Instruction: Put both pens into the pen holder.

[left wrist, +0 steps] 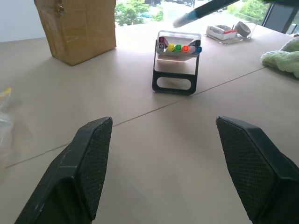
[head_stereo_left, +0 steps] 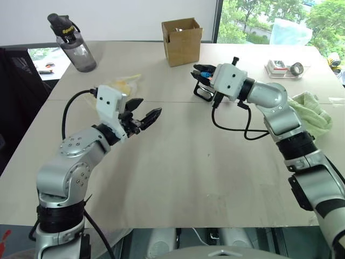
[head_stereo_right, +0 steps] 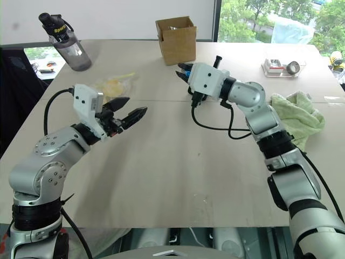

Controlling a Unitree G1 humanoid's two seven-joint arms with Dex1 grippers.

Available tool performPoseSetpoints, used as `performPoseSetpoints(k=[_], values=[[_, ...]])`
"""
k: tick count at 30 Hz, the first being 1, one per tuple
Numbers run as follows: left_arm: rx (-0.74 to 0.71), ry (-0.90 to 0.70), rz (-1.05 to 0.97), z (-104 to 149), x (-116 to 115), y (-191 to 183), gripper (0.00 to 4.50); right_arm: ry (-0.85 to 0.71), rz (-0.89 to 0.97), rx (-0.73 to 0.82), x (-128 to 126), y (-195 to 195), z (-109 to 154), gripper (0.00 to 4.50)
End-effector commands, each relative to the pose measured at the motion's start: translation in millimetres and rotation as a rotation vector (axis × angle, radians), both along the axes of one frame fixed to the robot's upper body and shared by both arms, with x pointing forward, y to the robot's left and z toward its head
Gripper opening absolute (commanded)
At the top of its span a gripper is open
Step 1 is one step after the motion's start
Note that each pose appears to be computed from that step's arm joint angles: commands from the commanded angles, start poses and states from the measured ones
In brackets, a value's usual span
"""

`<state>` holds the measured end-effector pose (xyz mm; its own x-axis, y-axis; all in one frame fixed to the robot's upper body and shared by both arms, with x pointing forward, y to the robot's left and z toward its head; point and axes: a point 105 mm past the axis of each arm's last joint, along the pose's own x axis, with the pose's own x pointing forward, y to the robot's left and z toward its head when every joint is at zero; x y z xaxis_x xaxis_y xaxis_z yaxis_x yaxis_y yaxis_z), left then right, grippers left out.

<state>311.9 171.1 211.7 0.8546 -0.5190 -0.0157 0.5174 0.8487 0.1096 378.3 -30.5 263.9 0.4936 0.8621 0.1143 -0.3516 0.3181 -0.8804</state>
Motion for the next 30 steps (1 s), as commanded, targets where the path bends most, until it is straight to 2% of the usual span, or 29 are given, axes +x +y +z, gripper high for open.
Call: performPoseSetpoints(k=[1,9,15,24,26,30], values=[[0.018,-0.051,0.002,18.4,-5.7,-1.7,3.66,-0.096,-0.049,-0.033,10.2,-1.8,6.1,0.08],[0.112,0.001,-0.086,5.5,-11.6,-10.8,3.66,-0.07,-0.156,-0.029,31.7,-11.7,-5.0,0.08],[0.118,0.004,-0.122,5.5,-10.9,-15.0,3.66,-0.029,-0.159,-0.004,35.3,-9.4,-9.5,0.08],[0.131,0.004,-0.131,7.6,-9.4,-16.2,3.66,0.04,-0.301,0.005,58.7,-19.1,-8.2,0.08],[0.131,0.005,-0.133,7.2,-8.9,-17.1,3.8,0.065,-0.308,0.002,60.3,-18.7,-10.2,1.09],[0.136,0.007,-0.133,6.5,-6.6,-16.7,3.8,0.076,-0.315,0.019,61.3,-17.1,-8.8,2.75]])
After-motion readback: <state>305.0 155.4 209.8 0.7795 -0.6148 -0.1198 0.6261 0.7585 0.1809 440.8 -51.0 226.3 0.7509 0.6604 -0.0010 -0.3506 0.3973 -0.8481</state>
